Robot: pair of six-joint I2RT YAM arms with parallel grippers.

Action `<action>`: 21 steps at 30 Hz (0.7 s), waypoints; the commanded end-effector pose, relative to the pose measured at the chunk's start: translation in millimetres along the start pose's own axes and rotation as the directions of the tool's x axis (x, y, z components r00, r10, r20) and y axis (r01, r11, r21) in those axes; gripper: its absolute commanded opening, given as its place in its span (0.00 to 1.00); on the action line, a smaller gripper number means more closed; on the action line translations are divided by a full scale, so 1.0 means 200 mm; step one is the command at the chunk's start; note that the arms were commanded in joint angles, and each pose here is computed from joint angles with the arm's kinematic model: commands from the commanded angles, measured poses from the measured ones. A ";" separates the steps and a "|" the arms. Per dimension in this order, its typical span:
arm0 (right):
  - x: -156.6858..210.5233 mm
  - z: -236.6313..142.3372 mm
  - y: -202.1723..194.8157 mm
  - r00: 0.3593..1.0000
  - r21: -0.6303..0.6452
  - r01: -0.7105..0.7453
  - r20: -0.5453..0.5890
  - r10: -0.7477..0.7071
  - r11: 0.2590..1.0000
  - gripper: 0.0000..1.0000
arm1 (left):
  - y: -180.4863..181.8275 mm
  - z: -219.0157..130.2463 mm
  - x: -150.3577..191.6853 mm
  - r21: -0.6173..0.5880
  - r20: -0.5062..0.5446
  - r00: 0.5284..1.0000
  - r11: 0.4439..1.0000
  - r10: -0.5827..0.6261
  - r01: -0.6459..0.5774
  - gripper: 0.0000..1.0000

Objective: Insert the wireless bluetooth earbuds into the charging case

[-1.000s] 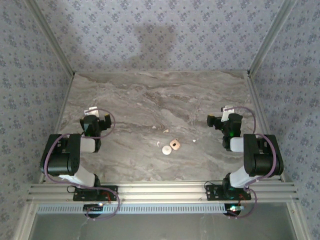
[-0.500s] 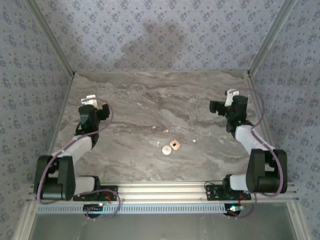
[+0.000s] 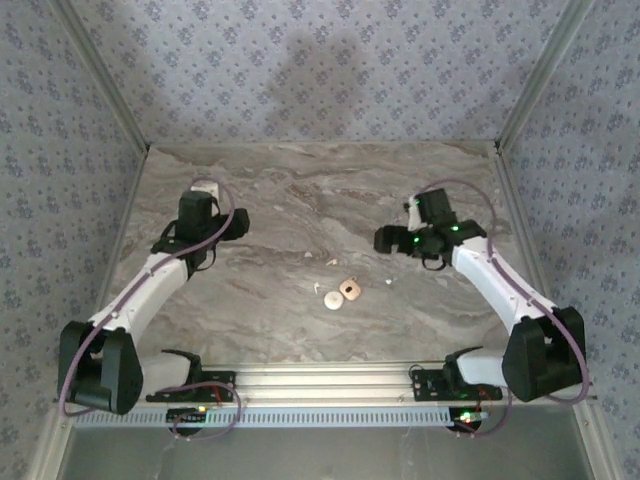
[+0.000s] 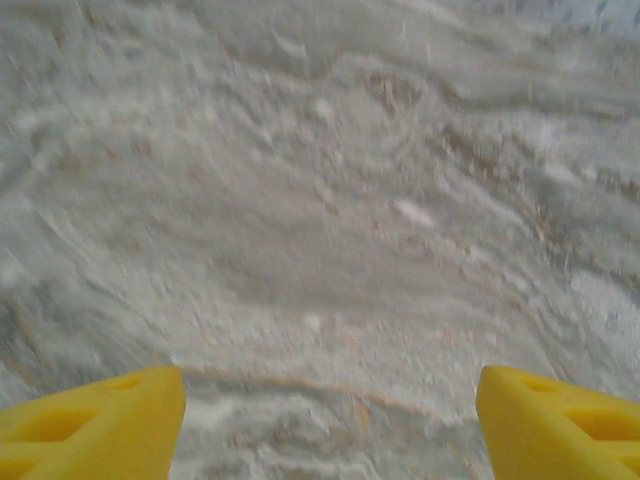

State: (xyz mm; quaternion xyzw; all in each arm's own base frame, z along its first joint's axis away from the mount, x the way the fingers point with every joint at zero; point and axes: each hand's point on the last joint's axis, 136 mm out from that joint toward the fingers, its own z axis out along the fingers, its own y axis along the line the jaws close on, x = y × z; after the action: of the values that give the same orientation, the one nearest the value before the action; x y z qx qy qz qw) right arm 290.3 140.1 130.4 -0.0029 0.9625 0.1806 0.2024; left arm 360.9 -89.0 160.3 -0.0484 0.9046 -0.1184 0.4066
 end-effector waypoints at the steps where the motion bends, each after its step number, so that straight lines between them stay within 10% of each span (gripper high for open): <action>1: 0.20 0.02 0.05 0.972 0.063 -0.169 -0.155 0.177 0.984 0.89 | -0.05 0.00 0.20 0.025 -0.204 0.978 0.998 -0.044 0.050 0.76; 21: 0.55 0.29 0.61 0.876 0.031 -0.013 -0.482 0.026 0.999 0.64 | -0.05 0.09 0.38 0.003 -0.341 0.936 0.995 -0.091 0.098 0.77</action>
State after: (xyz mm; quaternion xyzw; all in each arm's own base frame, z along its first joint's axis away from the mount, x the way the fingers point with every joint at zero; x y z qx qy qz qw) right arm 207.9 271.4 80.8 -0.0389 0.9857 0.1635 -0.0154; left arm 322.3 -111.0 90.9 -0.0650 0.9567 -0.1434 0.2449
